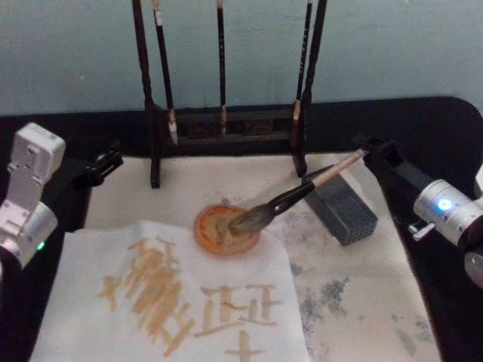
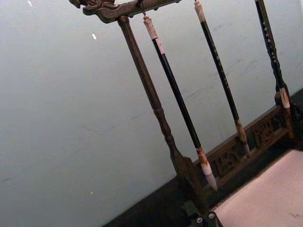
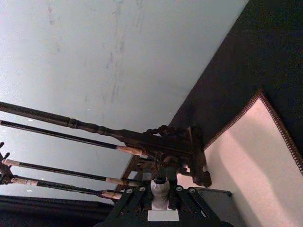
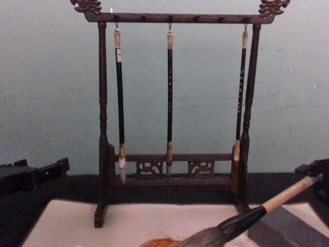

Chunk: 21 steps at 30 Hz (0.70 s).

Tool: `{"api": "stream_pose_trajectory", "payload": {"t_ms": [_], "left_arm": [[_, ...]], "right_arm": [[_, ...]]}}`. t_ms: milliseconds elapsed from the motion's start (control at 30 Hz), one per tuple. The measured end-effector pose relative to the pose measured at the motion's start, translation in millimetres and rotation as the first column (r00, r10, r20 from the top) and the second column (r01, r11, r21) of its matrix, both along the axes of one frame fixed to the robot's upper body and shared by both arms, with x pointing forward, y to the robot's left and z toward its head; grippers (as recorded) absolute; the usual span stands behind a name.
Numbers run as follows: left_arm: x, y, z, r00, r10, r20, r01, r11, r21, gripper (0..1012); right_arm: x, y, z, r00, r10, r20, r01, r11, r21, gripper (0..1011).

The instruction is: Pick up the brush from the inkstone, write on the paper, then place the brush back to its original position.

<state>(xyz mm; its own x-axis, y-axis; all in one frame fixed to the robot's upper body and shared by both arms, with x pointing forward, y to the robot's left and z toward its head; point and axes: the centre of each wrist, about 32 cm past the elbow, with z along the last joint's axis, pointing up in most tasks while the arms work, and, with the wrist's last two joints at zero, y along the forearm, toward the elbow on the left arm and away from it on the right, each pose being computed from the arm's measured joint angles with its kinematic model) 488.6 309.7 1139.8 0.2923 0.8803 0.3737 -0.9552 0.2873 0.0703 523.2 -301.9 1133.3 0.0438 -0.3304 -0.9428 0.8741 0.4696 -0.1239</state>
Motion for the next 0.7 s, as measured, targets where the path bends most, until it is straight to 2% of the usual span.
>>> {"api": "stream_pose_trajectory", "payload": {"t_ms": [700], "left_arm": [[0.0,0.0,0.0,1.0,0.0,0.0,0.0,1.0,0.0,1002]], "right_arm": [[5.8,4.6,-10.1,0.999,-0.035,-0.032,0.035,0.999,0.007,181]]}}
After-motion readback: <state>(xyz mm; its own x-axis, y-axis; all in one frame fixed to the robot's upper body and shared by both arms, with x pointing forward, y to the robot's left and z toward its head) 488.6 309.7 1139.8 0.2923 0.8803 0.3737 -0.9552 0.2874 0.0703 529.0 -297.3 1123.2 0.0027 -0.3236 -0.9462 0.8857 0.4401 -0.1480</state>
